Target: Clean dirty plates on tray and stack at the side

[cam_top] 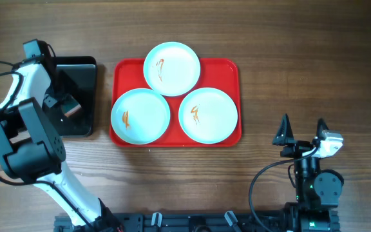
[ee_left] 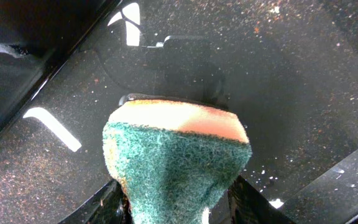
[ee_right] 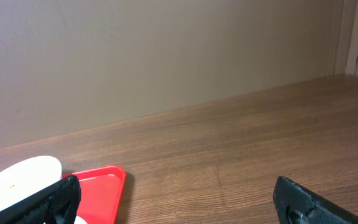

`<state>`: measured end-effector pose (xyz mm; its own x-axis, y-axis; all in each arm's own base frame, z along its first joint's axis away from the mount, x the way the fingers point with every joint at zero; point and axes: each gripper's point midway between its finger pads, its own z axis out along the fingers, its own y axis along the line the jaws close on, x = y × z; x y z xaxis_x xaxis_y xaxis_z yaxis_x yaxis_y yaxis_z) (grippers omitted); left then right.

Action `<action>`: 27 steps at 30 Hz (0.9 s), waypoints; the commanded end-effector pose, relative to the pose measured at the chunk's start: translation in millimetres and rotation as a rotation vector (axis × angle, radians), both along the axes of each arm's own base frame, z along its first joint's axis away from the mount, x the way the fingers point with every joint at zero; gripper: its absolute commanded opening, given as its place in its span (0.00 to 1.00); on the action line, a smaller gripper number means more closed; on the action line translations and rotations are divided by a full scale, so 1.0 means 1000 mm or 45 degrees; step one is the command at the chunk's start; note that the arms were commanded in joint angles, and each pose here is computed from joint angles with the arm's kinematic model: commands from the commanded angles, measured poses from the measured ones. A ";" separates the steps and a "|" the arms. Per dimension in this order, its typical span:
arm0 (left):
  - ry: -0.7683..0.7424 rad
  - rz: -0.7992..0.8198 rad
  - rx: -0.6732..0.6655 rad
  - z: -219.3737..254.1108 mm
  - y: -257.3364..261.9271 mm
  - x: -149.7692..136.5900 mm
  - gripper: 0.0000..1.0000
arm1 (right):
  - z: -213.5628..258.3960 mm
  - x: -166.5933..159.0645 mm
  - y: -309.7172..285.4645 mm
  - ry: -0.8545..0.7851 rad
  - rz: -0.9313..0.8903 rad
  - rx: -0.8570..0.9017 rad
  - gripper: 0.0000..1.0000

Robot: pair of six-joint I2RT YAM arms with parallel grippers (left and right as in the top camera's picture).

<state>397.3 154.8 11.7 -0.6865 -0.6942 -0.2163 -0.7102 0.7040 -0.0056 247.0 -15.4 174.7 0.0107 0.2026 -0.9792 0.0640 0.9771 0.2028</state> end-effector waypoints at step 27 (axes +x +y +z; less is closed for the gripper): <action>-0.343 -0.119 0.107 0.136 -0.003 0.008 0.04 | 0.001 -0.001 -0.004 -0.008 -0.027 -0.017 1.00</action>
